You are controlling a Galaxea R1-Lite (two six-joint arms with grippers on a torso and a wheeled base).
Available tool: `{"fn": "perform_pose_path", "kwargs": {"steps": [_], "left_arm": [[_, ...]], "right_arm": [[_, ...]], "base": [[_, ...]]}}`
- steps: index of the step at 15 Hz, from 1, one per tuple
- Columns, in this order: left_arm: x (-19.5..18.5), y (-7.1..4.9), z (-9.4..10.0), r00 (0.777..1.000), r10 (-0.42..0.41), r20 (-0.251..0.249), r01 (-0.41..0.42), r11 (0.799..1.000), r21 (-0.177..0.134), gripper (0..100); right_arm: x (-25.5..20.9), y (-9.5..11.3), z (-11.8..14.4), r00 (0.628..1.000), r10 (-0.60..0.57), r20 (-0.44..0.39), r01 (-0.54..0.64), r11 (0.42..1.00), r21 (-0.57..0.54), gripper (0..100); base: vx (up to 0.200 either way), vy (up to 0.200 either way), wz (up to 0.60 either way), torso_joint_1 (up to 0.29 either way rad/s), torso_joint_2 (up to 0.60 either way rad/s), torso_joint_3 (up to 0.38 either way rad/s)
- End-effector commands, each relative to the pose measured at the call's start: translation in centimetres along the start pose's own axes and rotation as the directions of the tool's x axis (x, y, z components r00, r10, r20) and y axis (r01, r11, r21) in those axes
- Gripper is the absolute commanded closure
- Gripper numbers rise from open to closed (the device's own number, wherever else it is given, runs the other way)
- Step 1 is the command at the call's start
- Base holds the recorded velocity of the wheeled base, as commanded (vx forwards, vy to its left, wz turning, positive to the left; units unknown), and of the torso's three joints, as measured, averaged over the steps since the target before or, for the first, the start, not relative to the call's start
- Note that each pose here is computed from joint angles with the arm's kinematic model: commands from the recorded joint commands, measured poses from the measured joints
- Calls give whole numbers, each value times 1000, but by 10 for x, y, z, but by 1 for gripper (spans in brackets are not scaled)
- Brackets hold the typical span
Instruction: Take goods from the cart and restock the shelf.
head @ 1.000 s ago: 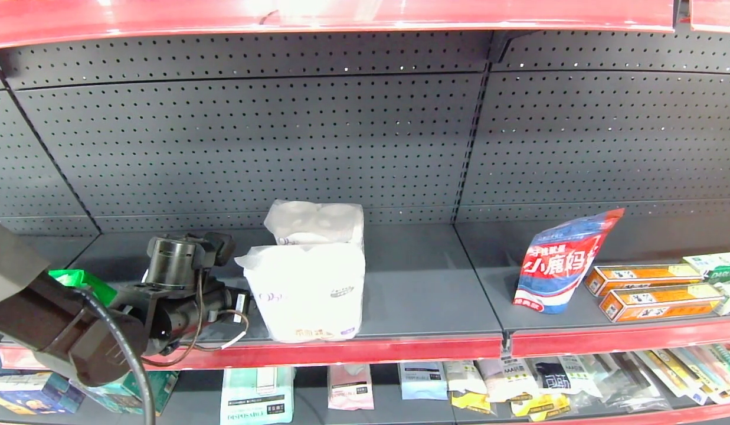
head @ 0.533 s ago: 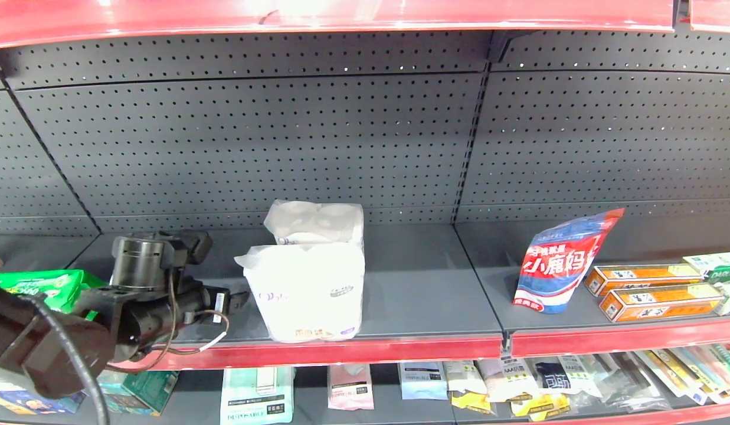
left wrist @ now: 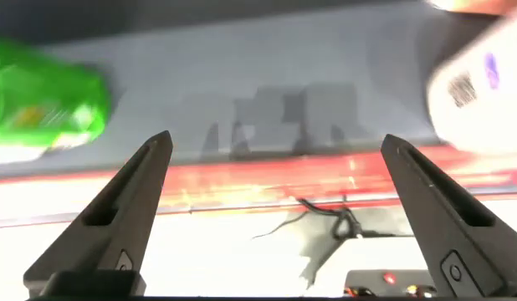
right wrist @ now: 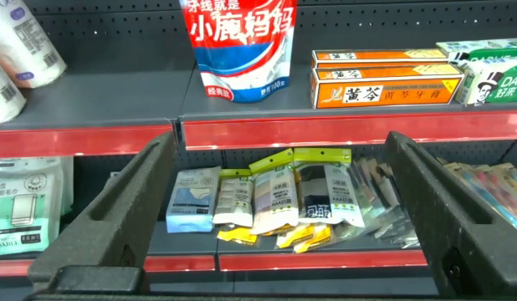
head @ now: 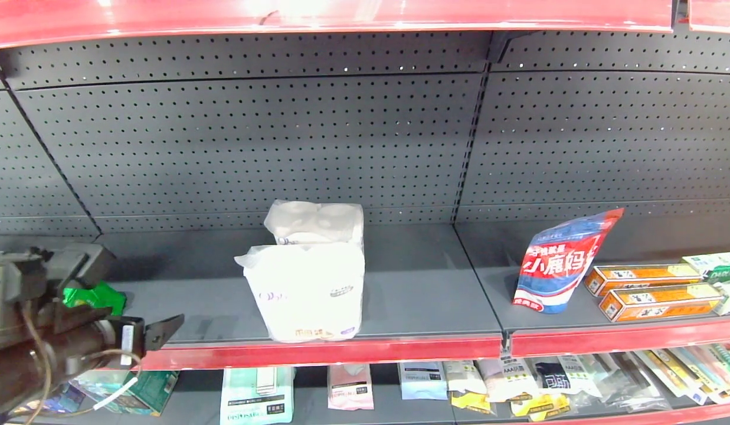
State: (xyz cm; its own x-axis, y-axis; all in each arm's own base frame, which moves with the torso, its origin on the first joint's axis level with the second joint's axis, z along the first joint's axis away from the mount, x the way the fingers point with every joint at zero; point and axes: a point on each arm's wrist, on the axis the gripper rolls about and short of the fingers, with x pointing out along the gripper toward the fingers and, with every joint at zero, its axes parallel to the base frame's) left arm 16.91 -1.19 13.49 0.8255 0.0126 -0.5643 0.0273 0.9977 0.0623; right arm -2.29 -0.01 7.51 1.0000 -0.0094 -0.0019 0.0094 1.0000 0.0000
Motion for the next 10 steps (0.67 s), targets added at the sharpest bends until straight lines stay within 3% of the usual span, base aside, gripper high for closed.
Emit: {"fn": "perform_pose_path", "kwargs": {"steps": [1, 2, 4, 5, 7, 8, 9, 10], "left_arm": [[-70, 14, -31, 992, -4, 126, 12, 998, -62, 0], [-92, 11, -53, 981, -41, 192, 54, 997, -59, 0], [-111, 7, -88, 952, -42, 305, 58, 997, -45, 0], [-113, 6, -94, 944, -43, 328, 59, 997, -41, 0], [-120, 3, -124, 911, -46, 410, 64, 997, -30, 0], [-120, 2, -131, 905, -48, 422, 66, 998, -26, 0], [-122, 0, -147, 881, -66, 469, 76, 997, -2, 0], [-124, 0, -148, 862, -66, 502, 73, 997, 7, 0]], "right_arm": [[0, 0, 0, 1000, 0, -1, 0, 1000, 0, 0], [0, 0, 0, 1000, 0, -1, 0, 1000, 0, 0], [0, 0, 0, 1000, 0, -1, 0, 1000, 0, 0], [0, 0, 0, 1000, 0, -1, 0, 1000, 0, 0], [0, 0, 0, 1000, 0, -1, 0, 1000, 0, 0], [0, 0, 0, 1000, 0, -1, 0, 1000, 0, 0], [0, 0, 0, 1000, 0, -1, 0, 1000, 0, 0], [0, 0, 0, 1000, 0, -1, 0, 1000, 0, 0]], "base": [[0, 0, 0, 0, 0, 0], [0, 0, 0, 0, 0, 0], [0, 0, 0, 0, 0, 0], [0, 0, 0, 0, 0, 0], [0, 0, 0, 0, 0, 0], [0, 0, 0, 0, 0, 0], [0, 0, 0, 0, 0, 0], [0, 0, 0, 0, 0, 0]]}}
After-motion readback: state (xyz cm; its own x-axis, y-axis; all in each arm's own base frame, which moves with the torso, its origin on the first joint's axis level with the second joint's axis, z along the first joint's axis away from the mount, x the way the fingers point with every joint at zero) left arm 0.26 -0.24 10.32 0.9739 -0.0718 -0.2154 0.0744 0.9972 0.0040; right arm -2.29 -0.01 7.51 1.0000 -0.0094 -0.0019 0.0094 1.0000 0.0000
